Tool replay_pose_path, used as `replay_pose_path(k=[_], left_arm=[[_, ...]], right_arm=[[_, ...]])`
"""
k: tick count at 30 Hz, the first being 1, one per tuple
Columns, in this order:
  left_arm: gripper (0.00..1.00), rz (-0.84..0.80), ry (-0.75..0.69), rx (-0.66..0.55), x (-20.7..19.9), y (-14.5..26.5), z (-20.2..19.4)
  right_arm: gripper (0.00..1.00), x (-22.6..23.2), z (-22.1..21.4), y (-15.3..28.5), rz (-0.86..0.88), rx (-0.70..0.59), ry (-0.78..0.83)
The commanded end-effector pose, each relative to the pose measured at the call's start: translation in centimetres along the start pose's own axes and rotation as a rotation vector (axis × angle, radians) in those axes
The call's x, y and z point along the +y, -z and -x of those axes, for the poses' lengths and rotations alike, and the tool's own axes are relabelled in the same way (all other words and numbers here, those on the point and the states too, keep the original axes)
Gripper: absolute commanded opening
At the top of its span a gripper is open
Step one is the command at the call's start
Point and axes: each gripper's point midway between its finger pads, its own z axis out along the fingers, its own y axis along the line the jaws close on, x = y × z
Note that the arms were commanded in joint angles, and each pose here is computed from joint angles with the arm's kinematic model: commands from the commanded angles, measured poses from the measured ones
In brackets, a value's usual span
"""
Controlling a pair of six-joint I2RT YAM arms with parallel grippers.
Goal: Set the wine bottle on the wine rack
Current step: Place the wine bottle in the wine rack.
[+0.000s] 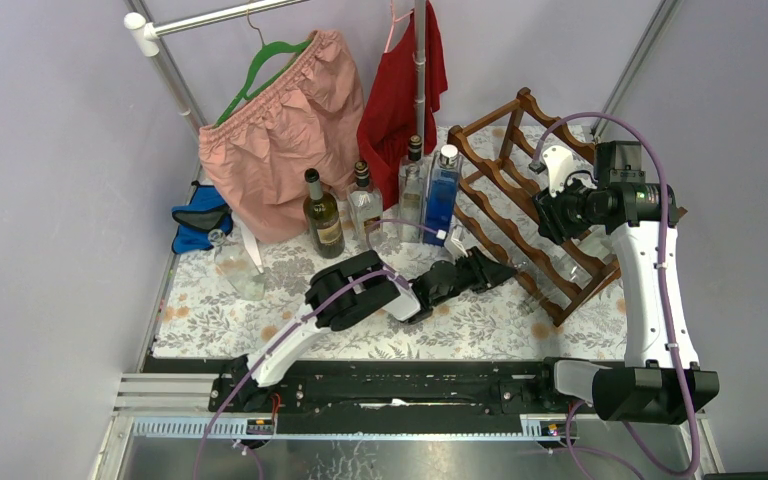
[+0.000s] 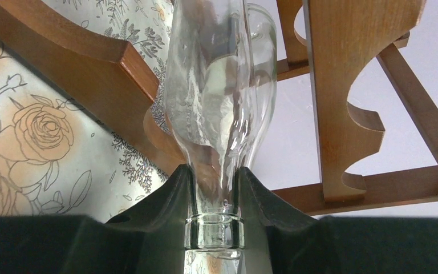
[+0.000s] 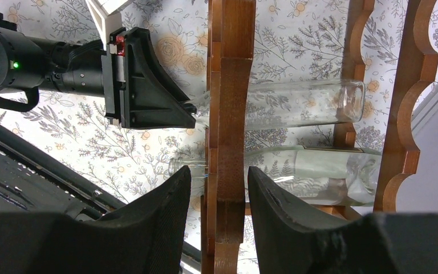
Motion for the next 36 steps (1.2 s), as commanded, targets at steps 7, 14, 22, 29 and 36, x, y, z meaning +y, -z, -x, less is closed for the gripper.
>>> replay_pose_path(k=[7,14,22,29,36], left_arm=[[0.0,-0.156,0.024,-0.048,-4.0,-2.0,1.4],[0.0,-0.166,0.029,-0.044,-4.0,-2.5,1.4],[0.0,-0.136,0.047,-0.036,-3.0,-3.3,1.1],[0.0,-0.1,0.068,-0.019,-1.9,-3.9,0.5],[0.0,-0.089,0.064,-0.018,-1.9,-4.3,0.6]], right_arm=[[0.49,0.4,1.1,0.5,0.02,-0.033,0.016],[0.49,0.4,0.9,0.3,0.024,-0.028,0.015],[0.49,0.4,0.9,0.3,0.028,-0.03,0.016],[0.49,0.5,0.9,0.2,0.029,-0.028,0.019],[0.49,0.5,0.9,0.2,0.03,-0.028,0.019]])
